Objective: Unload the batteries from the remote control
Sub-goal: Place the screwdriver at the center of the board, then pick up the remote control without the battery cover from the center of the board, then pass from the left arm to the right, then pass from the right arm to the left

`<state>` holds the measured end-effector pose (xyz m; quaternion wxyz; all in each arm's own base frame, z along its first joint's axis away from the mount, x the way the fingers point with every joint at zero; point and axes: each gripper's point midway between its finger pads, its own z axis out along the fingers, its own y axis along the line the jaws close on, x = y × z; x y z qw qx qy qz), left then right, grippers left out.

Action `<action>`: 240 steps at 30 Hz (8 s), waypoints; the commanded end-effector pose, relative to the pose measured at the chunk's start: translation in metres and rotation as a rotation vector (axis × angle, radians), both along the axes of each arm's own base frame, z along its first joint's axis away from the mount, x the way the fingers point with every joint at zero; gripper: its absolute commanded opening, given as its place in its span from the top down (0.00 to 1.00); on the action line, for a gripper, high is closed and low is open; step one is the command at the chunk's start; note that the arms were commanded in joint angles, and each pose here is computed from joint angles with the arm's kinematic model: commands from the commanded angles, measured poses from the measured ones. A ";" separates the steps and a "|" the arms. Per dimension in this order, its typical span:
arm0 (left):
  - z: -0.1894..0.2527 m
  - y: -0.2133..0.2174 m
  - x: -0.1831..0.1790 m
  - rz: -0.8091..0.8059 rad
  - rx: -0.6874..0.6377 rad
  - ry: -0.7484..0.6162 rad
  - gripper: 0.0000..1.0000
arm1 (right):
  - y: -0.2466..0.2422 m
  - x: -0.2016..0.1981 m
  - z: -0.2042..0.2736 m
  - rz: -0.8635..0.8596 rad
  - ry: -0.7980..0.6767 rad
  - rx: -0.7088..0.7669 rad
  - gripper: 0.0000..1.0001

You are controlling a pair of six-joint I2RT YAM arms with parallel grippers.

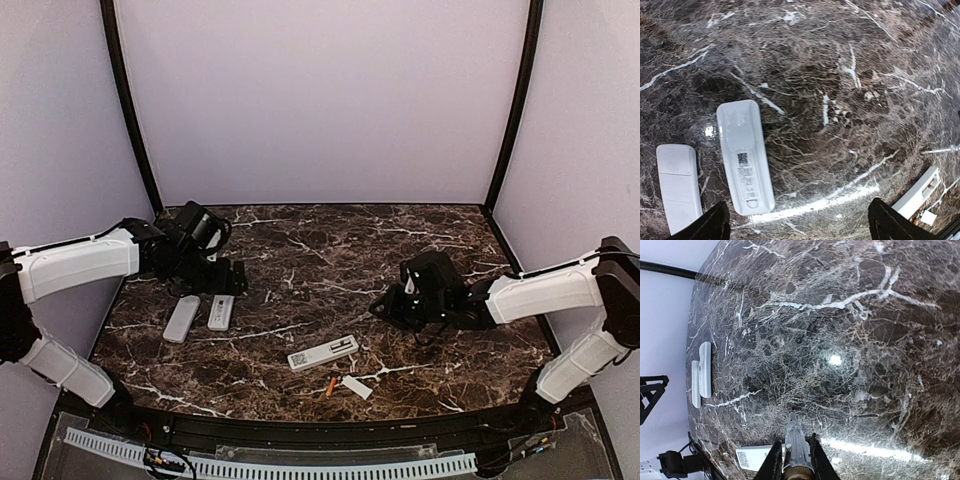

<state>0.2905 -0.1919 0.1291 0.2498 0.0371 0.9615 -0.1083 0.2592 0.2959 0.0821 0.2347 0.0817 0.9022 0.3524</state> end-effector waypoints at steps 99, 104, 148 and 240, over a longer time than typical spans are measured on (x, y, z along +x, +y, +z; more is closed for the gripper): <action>-0.036 -0.006 -0.044 0.475 -0.337 0.239 0.69 | 0.120 -0.073 0.084 0.400 -0.235 0.029 0.16; -0.025 -0.028 -0.043 0.434 -0.387 0.242 0.69 | 0.176 -0.095 0.080 0.534 -0.207 0.084 0.22; 0.025 -0.046 -0.049 0.233 -0.450 0.098 0.06 | 0.207 -0.082 0.045 0.566 -0.009 0.162 1.00; 0.100 -0.124 -0.116 -0.427 -0.955 0.095 1.00 | 0.069 -0.081 0.172 0.467 -0.185 0.202 0.26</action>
